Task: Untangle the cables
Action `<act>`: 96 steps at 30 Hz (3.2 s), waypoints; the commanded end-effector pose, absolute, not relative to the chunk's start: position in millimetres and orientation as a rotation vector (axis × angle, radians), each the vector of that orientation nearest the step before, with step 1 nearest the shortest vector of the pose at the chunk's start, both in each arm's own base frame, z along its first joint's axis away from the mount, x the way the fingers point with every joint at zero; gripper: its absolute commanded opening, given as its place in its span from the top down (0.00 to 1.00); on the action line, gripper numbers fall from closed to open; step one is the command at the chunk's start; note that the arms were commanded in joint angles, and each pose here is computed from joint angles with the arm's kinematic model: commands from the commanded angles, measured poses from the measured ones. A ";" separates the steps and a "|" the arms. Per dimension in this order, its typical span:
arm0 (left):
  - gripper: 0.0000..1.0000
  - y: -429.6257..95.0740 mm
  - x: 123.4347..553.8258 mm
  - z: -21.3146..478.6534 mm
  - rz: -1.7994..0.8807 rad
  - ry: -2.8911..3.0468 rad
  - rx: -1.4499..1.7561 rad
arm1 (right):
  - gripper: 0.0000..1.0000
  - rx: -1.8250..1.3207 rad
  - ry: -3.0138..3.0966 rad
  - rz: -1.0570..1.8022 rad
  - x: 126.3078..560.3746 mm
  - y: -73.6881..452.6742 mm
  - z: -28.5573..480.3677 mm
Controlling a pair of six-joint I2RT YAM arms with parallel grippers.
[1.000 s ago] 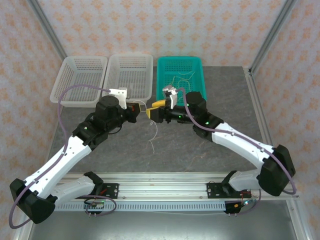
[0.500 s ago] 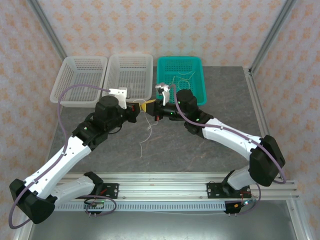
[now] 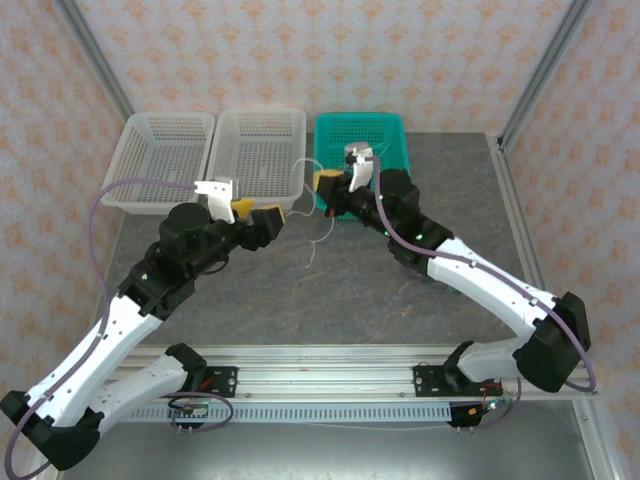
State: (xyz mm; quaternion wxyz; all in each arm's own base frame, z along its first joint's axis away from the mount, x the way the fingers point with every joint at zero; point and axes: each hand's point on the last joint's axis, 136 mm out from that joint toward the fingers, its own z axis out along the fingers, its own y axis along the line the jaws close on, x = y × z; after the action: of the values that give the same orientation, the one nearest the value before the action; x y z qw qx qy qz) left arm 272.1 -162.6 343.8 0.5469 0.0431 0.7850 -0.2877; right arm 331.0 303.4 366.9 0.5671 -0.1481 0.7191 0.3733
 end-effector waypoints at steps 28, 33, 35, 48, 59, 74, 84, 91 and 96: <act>0.00 -115.6 229.8 330.8 -0.509 1.883 0.103 | 1.00 0.187 2.045 0.307 553.6 183.5 210.8; 0.00 -114.5 229.6 329.6 -0.504 1.889 0.099 | 0.54 0.199 2.067 0.327 546.5 183.0 210.2; 0.00 -114.8 231.1 329.5 -0.505 1.888 0.093 | 0.41 0.206 2.040 0.338 539.7 180.2 229.5; 0.00 -123.2 242.8 329.3 -0.507 1.881 0.105 | 0.07 0.505 1.853 0.440 412.0 108.7 308.1; 0.00 -124.5 247.5 324.1 -0.453 1.895 0.156 | 0.09 0.779 1.993 0.167 294.6 27.5 219.0; 0.00 -120.4 243.7 315.0 -0.442 1.921 0.145 | 0.01 0.863 2.420 -0.015 314.9 31.2 77.2; 0.00 -122.2 246.1 312.6 -0.446 1.929 0.141 | 0.59 0.747 2.492 0.027 311.9 39.3 40.6; 0.00 -133.2 252.6 305.8 -0.485 1.958 0.148 | 0.94 0.401 2.430 0.289 314.8 74.2 104.4; 0.00 -151.9 259.8 303.2 -0.584 1.988 0.143 | 0.95 0.071 2.174 0.707 304.2 130.8 199.1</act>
State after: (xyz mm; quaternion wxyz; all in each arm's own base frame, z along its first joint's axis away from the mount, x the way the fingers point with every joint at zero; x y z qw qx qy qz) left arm 256.4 -137.4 293.2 0.5070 0.0636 0.8358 -0.2007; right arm 307.8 89.6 141.6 0.3644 0.1344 0.9042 0.1775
